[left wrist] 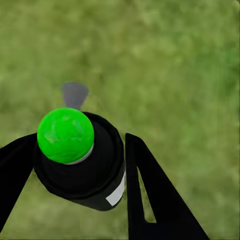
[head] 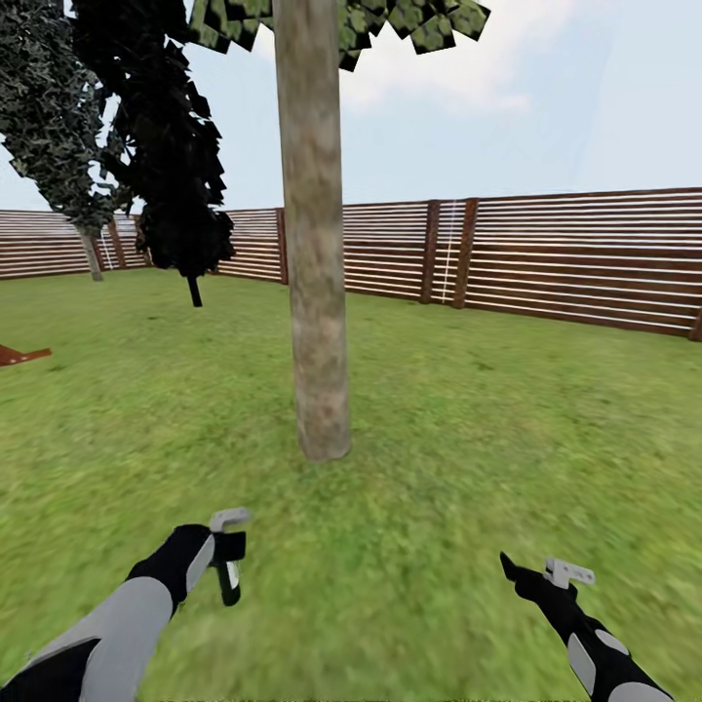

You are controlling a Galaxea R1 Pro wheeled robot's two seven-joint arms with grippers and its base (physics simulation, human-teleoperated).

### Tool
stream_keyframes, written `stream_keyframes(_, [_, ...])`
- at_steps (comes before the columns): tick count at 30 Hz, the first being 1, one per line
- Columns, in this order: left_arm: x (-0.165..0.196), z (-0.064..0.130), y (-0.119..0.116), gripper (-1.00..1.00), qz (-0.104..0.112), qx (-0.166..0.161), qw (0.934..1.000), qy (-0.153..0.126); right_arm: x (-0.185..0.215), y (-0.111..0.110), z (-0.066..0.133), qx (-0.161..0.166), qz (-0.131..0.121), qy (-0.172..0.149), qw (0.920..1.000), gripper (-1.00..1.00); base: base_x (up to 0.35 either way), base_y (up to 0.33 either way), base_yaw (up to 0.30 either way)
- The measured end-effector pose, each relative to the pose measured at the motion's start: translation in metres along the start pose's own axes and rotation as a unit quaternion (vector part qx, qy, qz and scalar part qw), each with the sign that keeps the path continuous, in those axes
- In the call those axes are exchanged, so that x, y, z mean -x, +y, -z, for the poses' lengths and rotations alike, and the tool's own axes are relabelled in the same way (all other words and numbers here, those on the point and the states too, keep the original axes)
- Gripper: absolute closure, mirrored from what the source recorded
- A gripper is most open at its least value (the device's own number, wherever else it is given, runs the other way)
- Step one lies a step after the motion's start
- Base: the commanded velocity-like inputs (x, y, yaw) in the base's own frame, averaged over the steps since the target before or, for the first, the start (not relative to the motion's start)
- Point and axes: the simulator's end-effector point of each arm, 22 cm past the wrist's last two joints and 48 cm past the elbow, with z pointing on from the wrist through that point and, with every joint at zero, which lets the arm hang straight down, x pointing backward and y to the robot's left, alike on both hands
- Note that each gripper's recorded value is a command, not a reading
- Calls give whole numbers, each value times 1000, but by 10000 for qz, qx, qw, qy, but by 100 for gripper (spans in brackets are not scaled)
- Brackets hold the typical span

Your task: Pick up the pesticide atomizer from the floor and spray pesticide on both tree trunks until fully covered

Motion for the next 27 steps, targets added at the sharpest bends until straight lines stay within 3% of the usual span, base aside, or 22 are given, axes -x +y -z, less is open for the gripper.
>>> stream_keyframes(3, [17, 6, -30, 100, -9, -620, 9981, 32, -3, 0, 0, -4, 0, 23, 10000, -100, 0, 0, 0])
stream_keyframes(6, [45, 19, -43, 100, -1, -758, 9967, 290, -5, -1, -1, -10, 2, 45, 10000, -100, 0, 0, 0])
stream_keyframes(9, [53, 24, -49, 100, -354, -668, 9959, 492, -7, -2, -1, -19, 5, 69, 10000, -100, 0, 0, 0])
stream_keyframes(10, [47, 26, -62, 100, -689, -617, 9935, 659, -8, -2, -1, -23, 5, 76, 10000, -100, 0, 0, 0])
stream_keyframes(12, [52, 30, -70, 100, -1067, -485, 9906, 711, -10, -3, -2, -27, 6, 91, 10000, -100, 0, 0, 0])
stream_keyframes(14, [55, 31, -71, 100, -1182, -441, 9896, 698, -12, -3, -2, -32, 8, 106, 9999, -100, 0, 0, 0])
stream_keyframes(27, [45, 21, -67, 100, -1213, -394, 9885, 810, -22, -7, -4, -66, 16, 205, 9998, -100, 260, 0, 0])
